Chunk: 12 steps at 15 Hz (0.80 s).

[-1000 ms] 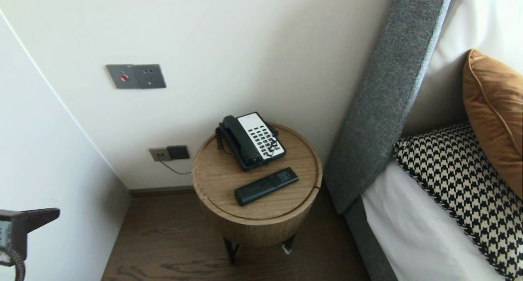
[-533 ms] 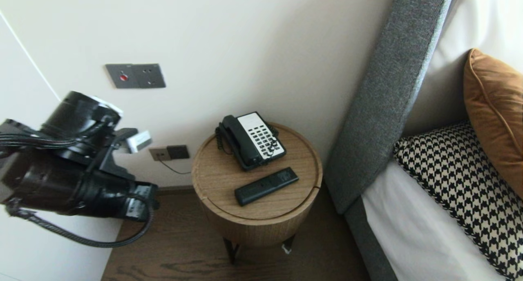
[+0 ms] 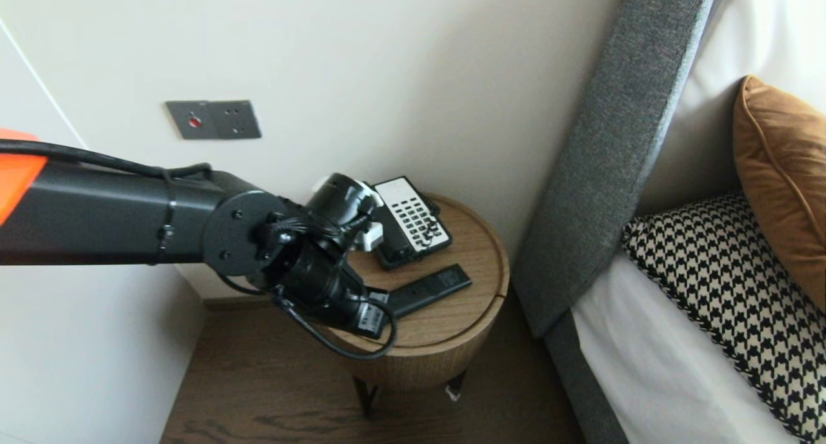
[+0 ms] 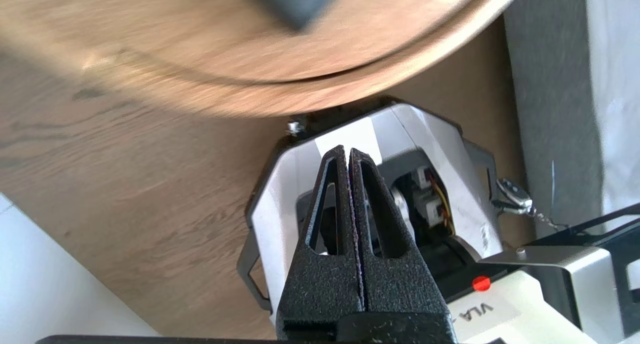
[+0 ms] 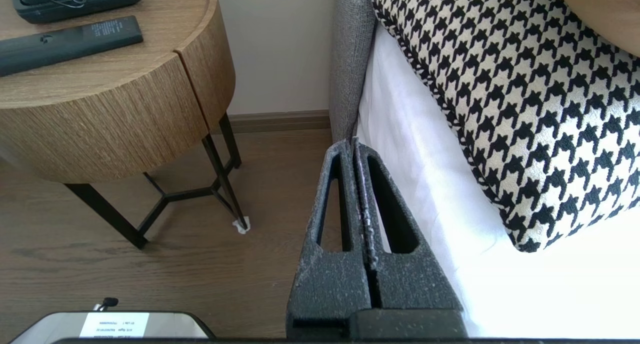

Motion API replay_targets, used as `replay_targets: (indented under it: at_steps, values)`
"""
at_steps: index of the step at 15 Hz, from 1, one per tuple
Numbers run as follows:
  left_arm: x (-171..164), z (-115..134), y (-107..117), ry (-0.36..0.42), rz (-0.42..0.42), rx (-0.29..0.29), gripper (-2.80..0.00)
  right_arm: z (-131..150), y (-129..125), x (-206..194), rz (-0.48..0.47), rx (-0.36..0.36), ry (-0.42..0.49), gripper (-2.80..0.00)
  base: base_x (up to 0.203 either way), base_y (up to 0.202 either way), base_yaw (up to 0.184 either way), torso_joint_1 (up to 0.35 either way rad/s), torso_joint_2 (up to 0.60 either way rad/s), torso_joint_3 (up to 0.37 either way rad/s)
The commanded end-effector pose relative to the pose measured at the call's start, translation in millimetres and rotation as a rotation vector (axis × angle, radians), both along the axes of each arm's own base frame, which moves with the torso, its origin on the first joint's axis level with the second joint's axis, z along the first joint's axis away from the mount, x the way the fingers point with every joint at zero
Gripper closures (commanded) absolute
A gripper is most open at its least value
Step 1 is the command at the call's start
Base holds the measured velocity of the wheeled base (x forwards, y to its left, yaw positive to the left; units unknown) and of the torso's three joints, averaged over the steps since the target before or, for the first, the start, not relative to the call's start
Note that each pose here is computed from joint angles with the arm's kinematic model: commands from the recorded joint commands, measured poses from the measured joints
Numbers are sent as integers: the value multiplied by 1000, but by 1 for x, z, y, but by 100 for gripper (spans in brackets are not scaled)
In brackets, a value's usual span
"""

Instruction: Open the nightstand drawer

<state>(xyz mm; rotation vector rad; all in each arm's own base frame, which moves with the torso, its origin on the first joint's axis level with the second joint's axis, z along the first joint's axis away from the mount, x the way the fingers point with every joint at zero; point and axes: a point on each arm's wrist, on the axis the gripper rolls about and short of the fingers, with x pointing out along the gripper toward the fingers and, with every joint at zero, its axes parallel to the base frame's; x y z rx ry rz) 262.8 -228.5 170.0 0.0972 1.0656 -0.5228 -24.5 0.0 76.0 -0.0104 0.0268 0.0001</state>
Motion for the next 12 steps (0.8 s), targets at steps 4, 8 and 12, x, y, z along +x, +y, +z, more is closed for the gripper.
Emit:
replay_targets:
  at_steps: [4, 8, 12]
  values:
    - [17, -34, -48, 31, 28, 25, 0, 0, 0, 0, 0, 0, -4, 0, 0, 0, 0, 0, 0, 0]
    - [25, -44, -60, -39, 79, 16, 0, 0, 0, 0, 0, 0, -4, 0, 0, 0, 0, 0, 0, 0]
    - [24, -54, -62, -55, 90, 41, 0, 0, 0, 0, 0, 0, -4, 0, 0, 0, 0, 0, 0, 0]
